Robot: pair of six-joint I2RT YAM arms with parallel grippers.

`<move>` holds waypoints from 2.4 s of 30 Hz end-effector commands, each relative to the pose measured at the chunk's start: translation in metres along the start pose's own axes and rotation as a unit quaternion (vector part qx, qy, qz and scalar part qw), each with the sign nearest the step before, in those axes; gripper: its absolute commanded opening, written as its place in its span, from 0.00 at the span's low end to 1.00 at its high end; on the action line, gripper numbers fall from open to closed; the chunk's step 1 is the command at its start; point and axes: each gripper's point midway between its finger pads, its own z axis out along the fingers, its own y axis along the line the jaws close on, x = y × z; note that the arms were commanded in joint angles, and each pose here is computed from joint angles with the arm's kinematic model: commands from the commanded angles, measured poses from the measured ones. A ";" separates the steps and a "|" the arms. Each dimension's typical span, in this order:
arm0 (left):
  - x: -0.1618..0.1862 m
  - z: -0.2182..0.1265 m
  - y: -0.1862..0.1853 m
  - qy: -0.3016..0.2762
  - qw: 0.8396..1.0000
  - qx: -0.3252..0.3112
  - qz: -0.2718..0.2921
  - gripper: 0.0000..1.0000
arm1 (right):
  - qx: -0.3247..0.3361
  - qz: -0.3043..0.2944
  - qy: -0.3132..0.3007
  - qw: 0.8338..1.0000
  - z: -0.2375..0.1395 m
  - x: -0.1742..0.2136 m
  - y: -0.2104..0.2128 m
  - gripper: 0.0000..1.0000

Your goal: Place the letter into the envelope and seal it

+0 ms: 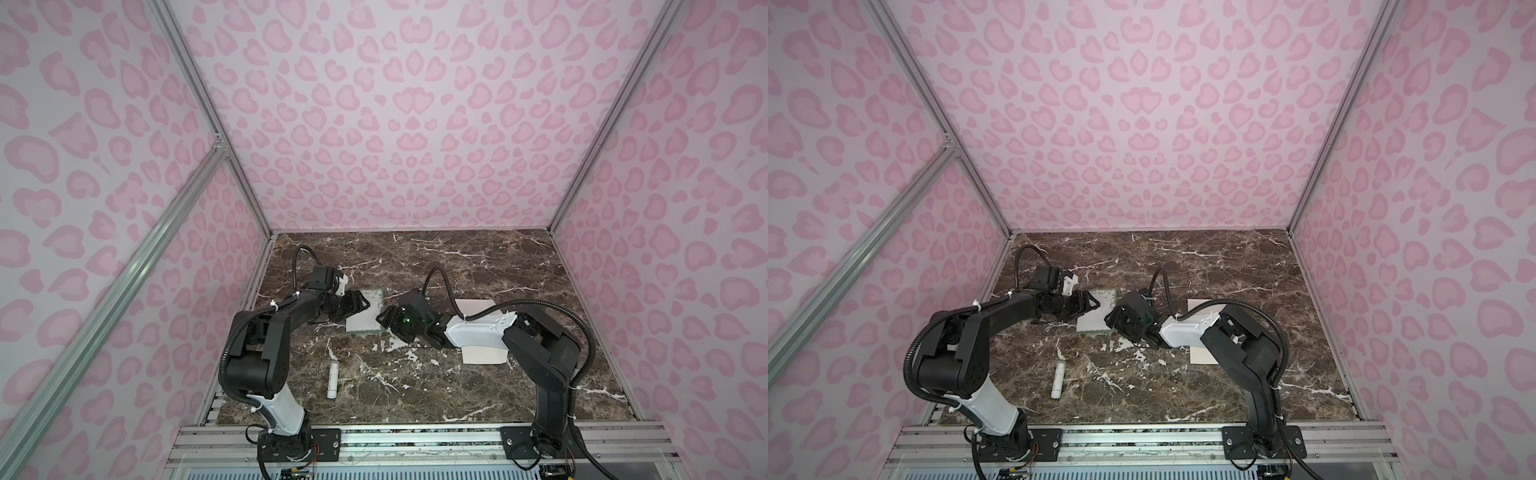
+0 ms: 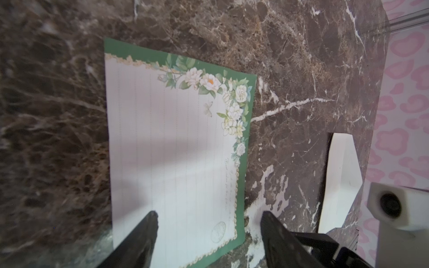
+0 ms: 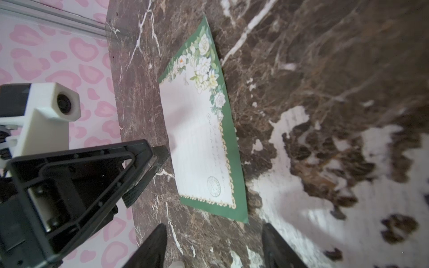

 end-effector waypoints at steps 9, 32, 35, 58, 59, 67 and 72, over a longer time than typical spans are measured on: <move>-0.002 0.010 0.006 0.004 1.000 0.001 0.010 0.67 | -0.015 0.019 0.013 1.000 0.011 0.005 0.001 0.67; 0.006 0.018 0.016 0.025 1.000 -0.014 -0.006 0.63 | -0.014 0.040 0.008 0.999 0.021 0.003 -0.010 0.66; 0.007 0.019 0.017 0.029 0.999 -0.015 -0.007 0.63 | -0.016 0.043 0.004 0.999 0.021 0.001 -0.010 0.65; 0.014 0.028 0.022 0.050 0.999 -0.016 -0.014 0.62 | -0.052 0.053 -0.019 0.997 0.025 -0.013 -0.009 0.46; 0.014 0.028 0.022 0.050 0.999 -0.015 -0.014 0.62 | -0.051 0.052 -0.019 0.997 0.025 -0.012 -0.010 0.44; 0.015 0.028 0.023 0.052 0.998 -0.017 -0.014 0.62 | -0.043 0.048 -0.024 0.998 0.027 -0.014 -0.014 0.31; 0.015 0.028 0.024 0.052 0.998 -0.020 -0.013 0.62 | -0.035 0.042 -0.024 0.998 0.028 -0.014 -0.017 0.21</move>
